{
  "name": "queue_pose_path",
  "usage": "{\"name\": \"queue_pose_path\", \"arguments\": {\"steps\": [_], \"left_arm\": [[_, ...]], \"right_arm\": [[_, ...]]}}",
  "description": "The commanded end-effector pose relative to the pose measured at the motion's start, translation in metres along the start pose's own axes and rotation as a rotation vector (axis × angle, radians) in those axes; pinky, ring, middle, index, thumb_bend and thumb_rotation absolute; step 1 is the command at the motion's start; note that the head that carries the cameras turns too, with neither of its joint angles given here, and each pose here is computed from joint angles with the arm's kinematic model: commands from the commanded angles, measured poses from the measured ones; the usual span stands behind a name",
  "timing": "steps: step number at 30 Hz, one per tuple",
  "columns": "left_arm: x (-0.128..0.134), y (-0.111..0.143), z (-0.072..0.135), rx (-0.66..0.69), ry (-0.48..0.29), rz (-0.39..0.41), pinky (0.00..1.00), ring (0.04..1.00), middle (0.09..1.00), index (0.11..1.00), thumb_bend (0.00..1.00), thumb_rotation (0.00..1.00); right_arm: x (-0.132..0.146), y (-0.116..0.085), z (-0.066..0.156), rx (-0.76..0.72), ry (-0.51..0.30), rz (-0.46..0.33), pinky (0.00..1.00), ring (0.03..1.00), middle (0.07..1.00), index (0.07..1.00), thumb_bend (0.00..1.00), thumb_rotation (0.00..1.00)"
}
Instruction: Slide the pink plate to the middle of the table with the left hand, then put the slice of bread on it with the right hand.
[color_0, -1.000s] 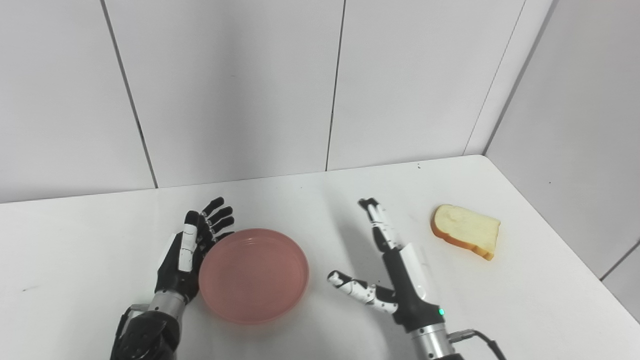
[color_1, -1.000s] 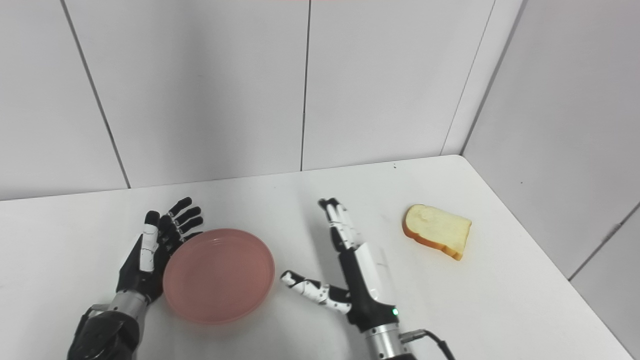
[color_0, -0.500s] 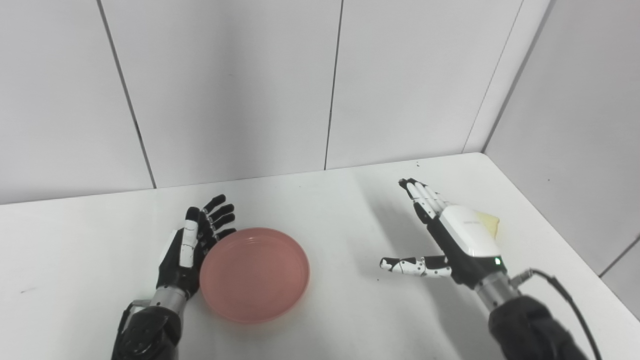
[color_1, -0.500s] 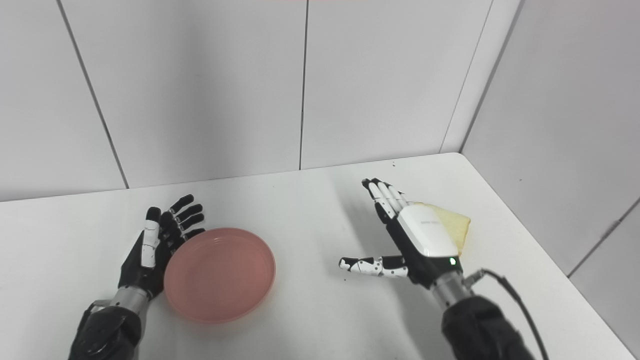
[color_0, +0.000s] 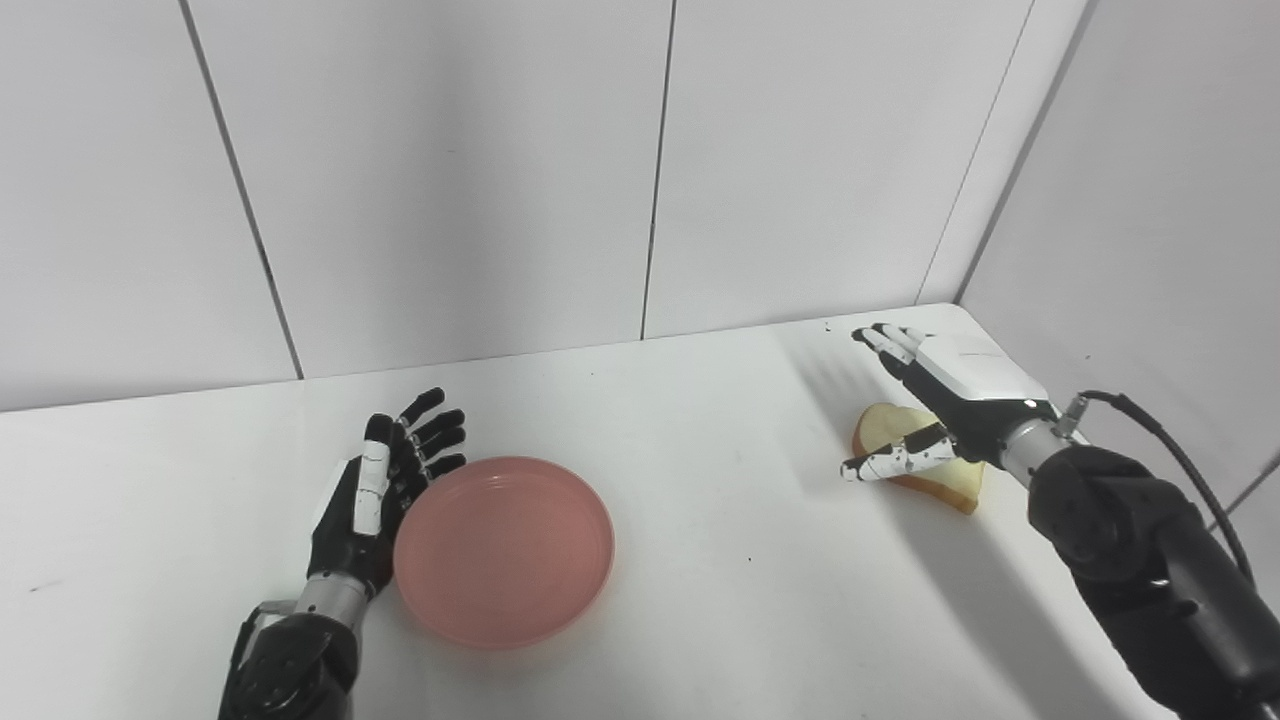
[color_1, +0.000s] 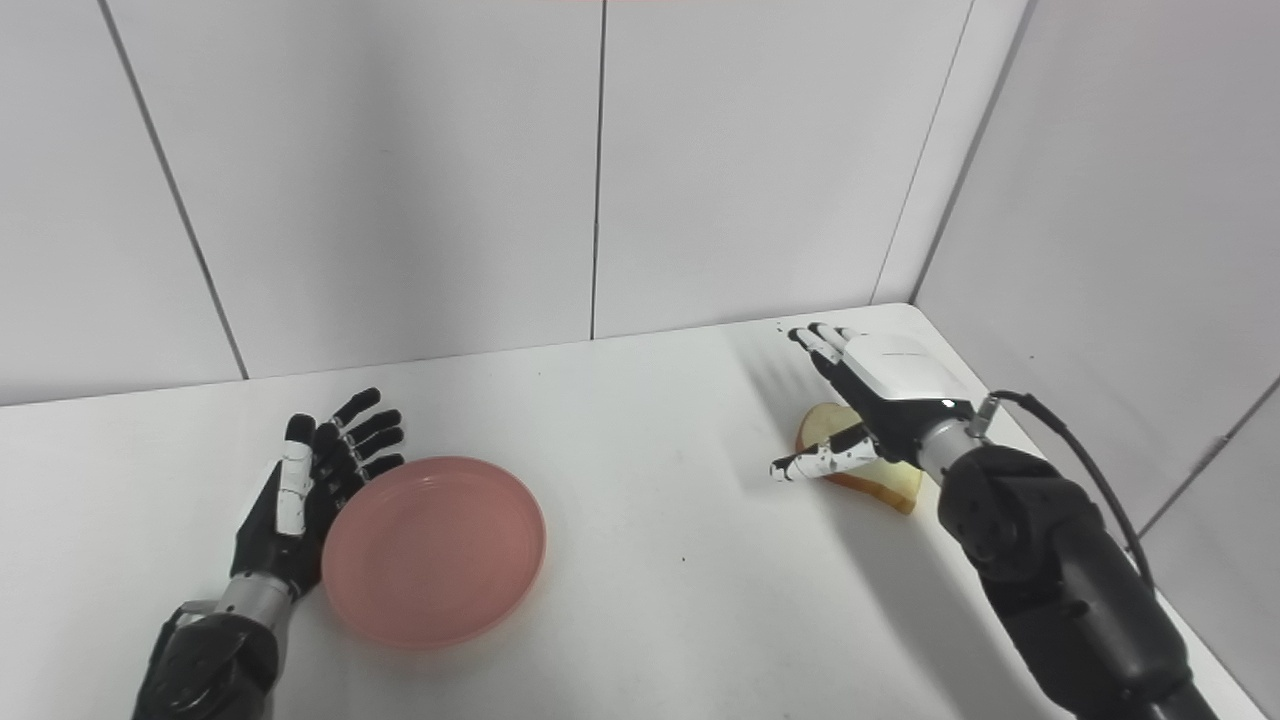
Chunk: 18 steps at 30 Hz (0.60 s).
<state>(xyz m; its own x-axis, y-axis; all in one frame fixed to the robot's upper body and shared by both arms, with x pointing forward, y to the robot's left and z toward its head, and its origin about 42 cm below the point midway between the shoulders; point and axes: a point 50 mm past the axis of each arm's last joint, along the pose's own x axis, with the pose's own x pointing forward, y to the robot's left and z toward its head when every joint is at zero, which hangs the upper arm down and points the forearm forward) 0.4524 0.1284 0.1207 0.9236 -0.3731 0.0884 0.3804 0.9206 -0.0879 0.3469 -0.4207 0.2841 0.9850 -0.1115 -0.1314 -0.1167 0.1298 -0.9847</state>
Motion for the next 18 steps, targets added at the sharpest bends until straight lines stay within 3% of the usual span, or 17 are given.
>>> {"name": "queue_pose_path", "arguments": {"steps": [1, 10, 18], "left_arm": [[-0.014, 0.002, -0.025, -0.03, 0.105, 0.022, 0.78, 0.826, 0.799, 0.831, 0.97, 1.0], [-0.015, -0.001, -0.025, -0.025, 0.098, 0.016, 0.75, 0.802, 0.773, 0.828, 0.94, 1.0], [-0.016, -0.001, -0.023, -0.031, 0.095, 0.017, 0.75, 0.791, 0.763, 0.842, 0.94, 0.99]], "right_arm": [[0.005, -0.035, -0.006, -0.019, 0.044, -0.067, 1.0, 1.0, 1.0, 0.969, 1.0, 0.51], [0.023, -0.035, -0.019, -0.055, 0.162, -0.016, 1.0, 1.0, 1.0, 0.958, 1.0, 0.51], [0.037, -0.025, -0.025, 0.049, 0.232, -0.018, 0.98, 1.0, 1.0, 0.997, 1.0, 0.45]]}}
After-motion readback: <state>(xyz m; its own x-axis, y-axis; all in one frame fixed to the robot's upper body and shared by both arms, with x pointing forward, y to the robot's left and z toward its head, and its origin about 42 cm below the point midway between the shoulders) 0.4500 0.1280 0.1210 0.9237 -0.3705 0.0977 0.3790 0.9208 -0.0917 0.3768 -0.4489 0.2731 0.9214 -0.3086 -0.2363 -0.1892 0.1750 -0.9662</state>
